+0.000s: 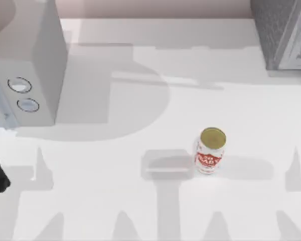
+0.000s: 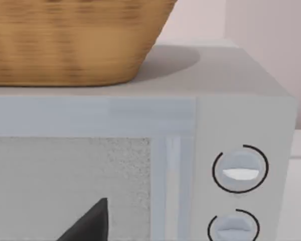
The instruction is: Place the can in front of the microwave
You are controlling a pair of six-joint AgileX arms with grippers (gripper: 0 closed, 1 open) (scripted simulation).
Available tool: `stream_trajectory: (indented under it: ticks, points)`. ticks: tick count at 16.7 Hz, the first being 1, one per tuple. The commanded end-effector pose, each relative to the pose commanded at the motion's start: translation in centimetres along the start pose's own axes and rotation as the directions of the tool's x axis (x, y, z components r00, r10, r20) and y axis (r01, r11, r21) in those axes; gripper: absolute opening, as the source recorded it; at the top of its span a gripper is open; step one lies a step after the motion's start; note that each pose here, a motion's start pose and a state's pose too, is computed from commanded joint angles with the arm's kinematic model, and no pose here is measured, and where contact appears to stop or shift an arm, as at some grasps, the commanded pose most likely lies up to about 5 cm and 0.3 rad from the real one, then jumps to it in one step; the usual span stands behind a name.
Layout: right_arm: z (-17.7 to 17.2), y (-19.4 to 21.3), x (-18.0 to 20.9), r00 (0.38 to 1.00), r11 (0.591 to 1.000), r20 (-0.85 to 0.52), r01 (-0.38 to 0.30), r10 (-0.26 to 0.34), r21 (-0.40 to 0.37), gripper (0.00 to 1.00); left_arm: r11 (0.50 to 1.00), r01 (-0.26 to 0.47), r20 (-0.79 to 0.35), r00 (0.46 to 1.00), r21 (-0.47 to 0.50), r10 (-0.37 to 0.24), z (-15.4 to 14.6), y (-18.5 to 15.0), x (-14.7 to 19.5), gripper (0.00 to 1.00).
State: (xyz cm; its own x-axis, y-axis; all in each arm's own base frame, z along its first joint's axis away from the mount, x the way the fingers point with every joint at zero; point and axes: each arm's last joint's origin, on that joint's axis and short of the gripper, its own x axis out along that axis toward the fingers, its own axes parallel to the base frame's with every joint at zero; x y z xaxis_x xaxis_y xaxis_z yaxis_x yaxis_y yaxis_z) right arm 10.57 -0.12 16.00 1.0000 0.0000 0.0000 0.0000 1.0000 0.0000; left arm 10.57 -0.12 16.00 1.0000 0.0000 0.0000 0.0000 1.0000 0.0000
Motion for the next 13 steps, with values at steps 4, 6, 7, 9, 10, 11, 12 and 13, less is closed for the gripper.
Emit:
stream_trajectory:
  ticks: [4, 6, 7, 9, 10, 11, 12, 13]
  points:
    - [0.0, 0.0, 0.0, 1.000, 1.000, 0.000, 0.000, 0.000, 0.000, 1.00, 1.000, 0.009, -0.015, 1.000, -0.001, -0.009, 0.6, -0.1, 0.0, 1.00]
    - [0.0, 0.0, 0.0, 1.000, 1.000, 0.000, 0.000, 0.000, 0.000, 1.00, 0.999, 0.032, -0.053, 0.998, -0.003, -0.032, 2.0, -0.3, 0.1, 1.00]
    - [0.0, 0.0, 0.0, 1.000, 1.000, 0.000, 0.000, 0.000, 0.000, 1.00, 0.999, 0.048, -0.081, 0.996, -0.005, -0.048, 3.0, -0.5, 0.2, 1.00]
    - [0.0, 0.0, 0.0, 1.000, 1.000, 0.000, 0.000, 0.000, 0.000, 1.00, 0.996, 0.088, -0.149, 0.985, -0.009, -0.088, 5.5, -1.0, 0.6, 1.00]
    - [0.0, 0.0, 0.0, 1.000, 1.000, 0.000, 0.000, 0.000, 0.000, 1.00, 0.994, 0.111, -0.189, 0.976, -0.012, -0.111, 6.9, -1.3, 1.0, 1.00]
    - [0.0, 0.0, 0.0, 1.000, 1.000, 0.000, 0.000, 0.000, 0.000, 1.00, 0.991, 0.136, -0.234, 0.963, -0.014, -0.135, 8.4, -1.6, 1.6, 1.00]
    - [0.0, 0.0, 0.0, 1.000, 1.000, 0.000, 0.000, 0.000, 0.000, 1.00, 0.987, 0.163, -0.282, 0.946, -0.017, -0.161, 10.0, -2.1, 2.3, 1.00]
    - [0.0, 0.0, 0.0, 1.000, 1.000, 0.000, 0.000, 0.000, 0.000, 1.00, 0.981, 0.190, -0.333, 0.924, -0.020, -0.186, 11.5, -2.6, 3.2, 1.00]
